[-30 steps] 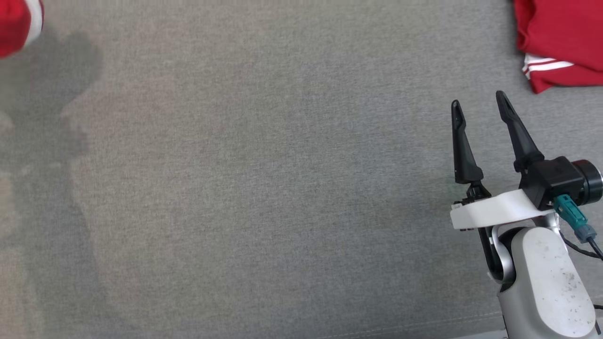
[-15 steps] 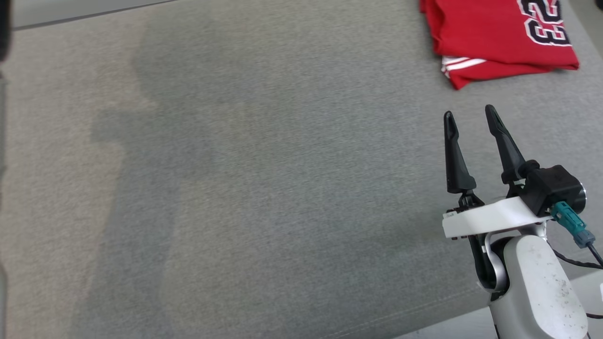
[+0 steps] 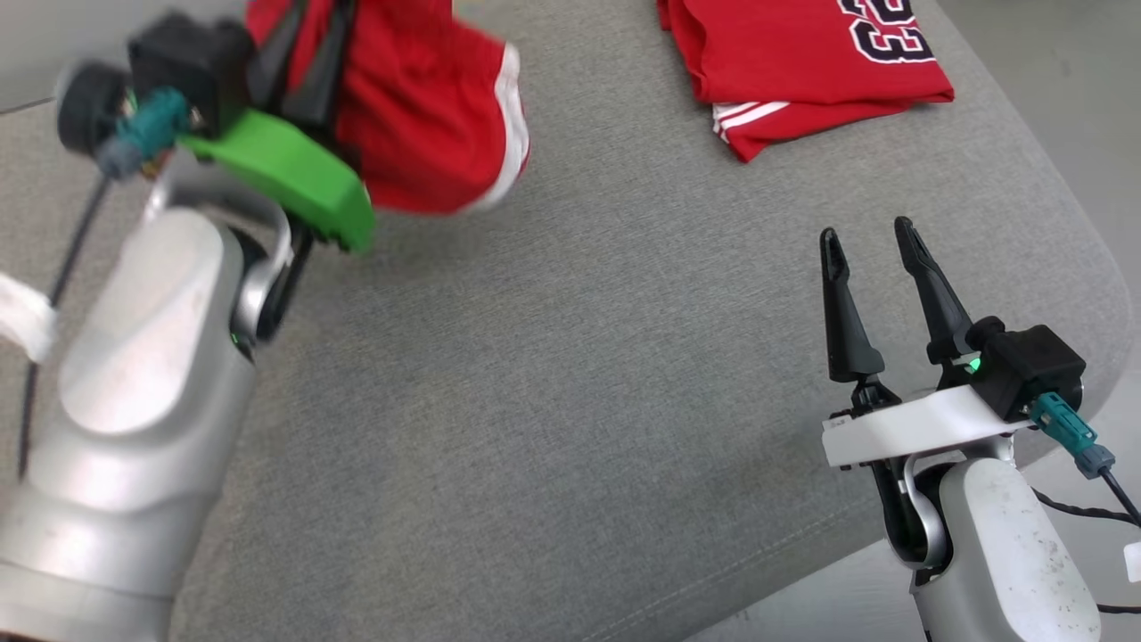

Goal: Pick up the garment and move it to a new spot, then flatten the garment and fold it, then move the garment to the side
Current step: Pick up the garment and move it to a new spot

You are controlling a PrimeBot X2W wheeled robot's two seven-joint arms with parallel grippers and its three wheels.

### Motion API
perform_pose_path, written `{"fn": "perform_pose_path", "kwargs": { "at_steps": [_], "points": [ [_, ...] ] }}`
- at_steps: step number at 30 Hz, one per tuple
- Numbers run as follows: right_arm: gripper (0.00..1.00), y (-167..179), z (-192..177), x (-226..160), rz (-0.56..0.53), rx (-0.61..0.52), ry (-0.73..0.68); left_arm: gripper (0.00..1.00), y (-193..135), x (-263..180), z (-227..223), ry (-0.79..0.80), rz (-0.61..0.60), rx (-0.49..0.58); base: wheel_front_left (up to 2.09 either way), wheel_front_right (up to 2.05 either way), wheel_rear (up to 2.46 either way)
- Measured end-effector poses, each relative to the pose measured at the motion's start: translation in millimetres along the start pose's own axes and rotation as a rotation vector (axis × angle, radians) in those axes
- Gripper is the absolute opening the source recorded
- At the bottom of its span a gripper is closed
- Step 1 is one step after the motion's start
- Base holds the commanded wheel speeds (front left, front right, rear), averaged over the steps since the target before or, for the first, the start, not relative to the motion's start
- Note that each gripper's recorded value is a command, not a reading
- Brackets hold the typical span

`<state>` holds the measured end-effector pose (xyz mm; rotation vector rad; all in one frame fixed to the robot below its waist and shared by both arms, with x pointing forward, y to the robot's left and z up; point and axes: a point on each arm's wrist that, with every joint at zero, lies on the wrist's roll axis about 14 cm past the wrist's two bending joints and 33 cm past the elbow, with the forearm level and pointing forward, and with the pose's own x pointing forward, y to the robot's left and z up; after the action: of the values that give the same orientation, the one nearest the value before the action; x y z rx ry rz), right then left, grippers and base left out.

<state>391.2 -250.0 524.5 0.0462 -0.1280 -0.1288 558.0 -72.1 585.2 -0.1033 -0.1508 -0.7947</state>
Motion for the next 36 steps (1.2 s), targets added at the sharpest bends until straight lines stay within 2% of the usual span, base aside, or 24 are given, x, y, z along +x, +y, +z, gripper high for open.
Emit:
{"fn": "perform_pose_path", "kwargs": {
  "at_steps": [6, 12, 13, 14, 19, 25, 31, 36],
  "points": [
    [1.00, -1.9, 3.6, -5.1, -0.006, -0.001, -0.005, 0.00, -7.9, -35.8, -69.7, 0.132, 0.063, -0.106, 0.00, 0.00, 0.00],
    [1.00, 5.9, -3.6, -6.5, 0.014, 0.015, 0.015, 0.00, -18.3, -76.4, -125.3, 0.268, 0.104, -0.158, 0.00, 0.00, 0.00],
    [1.00, 7.6, -4.8, -6.2, 0.019, 0.017, 0.018, 0.45, -20.3, -82.6, -132.6, 0.291, 0.101, -0.148, 0.00, 0.00, 0.00],
    [1.00, 9.2, -5.8, -5.9, 0.023, 0.019, 0.020, 1.00, -21.8, -86.4, -136.4, 0.302, 0.098, -0.138, 0.00, 0.00, 0.00],
    [1.00, 15.8, -8.2, -6.0, 0.042, 0.023, 0.027, 1.00, -22.8, -87.3, -124.5, 0.256, 0.117, -0.128, 0.00, 0.00, 0.00],
    [1.00, 23.1, -13.4, -11.0, 0.060, 0.033, 0.041, 1.00, 5.1, -92.7, -69.2, 0.098, 0.213, -0.054, 0.00, 0.00, 0.00],
    [1.00, 34.6, -15.5, -10.7, 0.092, 0.040, 0.044, 1.00, 44.9, -136.3, -26.9, -0.004, 0.367, 0.046, 0.00, 0.00, 0.00],
    [1.00, 44.8, -15.3, -7.3, 0.120, 0.052, 0.038, 1.00, 76.7, -189.0, -4.5, -0.041, 0.527, 0.118, 0.00, 0.00, 0.00]
  ]
}}
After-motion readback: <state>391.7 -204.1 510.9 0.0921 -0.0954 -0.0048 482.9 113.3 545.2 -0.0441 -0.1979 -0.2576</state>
